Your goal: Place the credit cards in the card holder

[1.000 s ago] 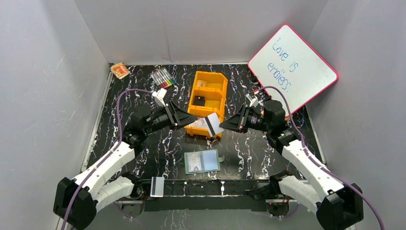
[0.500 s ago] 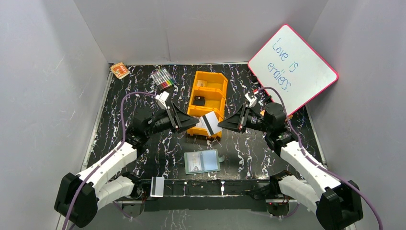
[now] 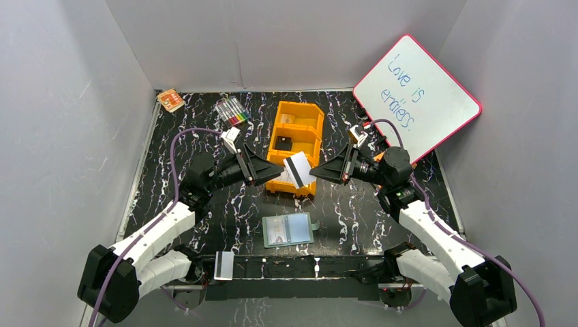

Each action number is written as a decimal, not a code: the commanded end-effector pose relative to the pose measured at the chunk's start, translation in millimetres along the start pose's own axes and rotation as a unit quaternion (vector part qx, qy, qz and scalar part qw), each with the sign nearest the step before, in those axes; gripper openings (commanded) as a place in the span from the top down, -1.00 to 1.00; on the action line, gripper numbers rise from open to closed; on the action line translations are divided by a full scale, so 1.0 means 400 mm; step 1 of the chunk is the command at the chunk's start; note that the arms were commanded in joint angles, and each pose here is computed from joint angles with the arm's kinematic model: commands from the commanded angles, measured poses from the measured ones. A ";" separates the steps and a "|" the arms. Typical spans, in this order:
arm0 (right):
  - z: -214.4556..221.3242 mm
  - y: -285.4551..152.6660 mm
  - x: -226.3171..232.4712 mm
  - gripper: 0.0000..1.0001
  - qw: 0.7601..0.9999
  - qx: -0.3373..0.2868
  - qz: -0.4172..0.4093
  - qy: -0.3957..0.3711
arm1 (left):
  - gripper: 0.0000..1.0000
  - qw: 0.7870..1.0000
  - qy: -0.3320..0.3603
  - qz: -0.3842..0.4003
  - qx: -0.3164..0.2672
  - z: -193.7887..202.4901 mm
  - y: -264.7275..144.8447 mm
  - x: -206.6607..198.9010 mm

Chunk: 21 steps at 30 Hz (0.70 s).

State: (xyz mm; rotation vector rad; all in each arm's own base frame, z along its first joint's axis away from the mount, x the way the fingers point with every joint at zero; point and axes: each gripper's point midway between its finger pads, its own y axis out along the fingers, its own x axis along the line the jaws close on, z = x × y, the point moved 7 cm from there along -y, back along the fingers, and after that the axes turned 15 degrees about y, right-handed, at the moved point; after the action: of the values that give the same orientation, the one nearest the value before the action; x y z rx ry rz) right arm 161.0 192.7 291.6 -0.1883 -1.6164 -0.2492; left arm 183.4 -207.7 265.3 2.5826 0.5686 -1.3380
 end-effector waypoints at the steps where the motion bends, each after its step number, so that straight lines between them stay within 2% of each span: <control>1: 0.003 -0.002 0.032 1.00 0.999 0.010 -0.030 -0.026 | -0.21 0.999 0.026 0.035 -0.012 -0.031 0.004 -0.041; 21: 0.004 -0.002 0.025 1.00 0.999 0.015 -0.028 -0.023 | -0.31 0.998 0.036 0.049 -0.017 -0.047 0.013 -0.053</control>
State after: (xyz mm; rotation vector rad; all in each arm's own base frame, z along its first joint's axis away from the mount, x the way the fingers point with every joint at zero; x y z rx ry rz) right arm 161.3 193.5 292.7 -0.1714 -1.6068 -0.2471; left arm 187.4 -211.1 275.6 2.5864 0.5196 -1.2916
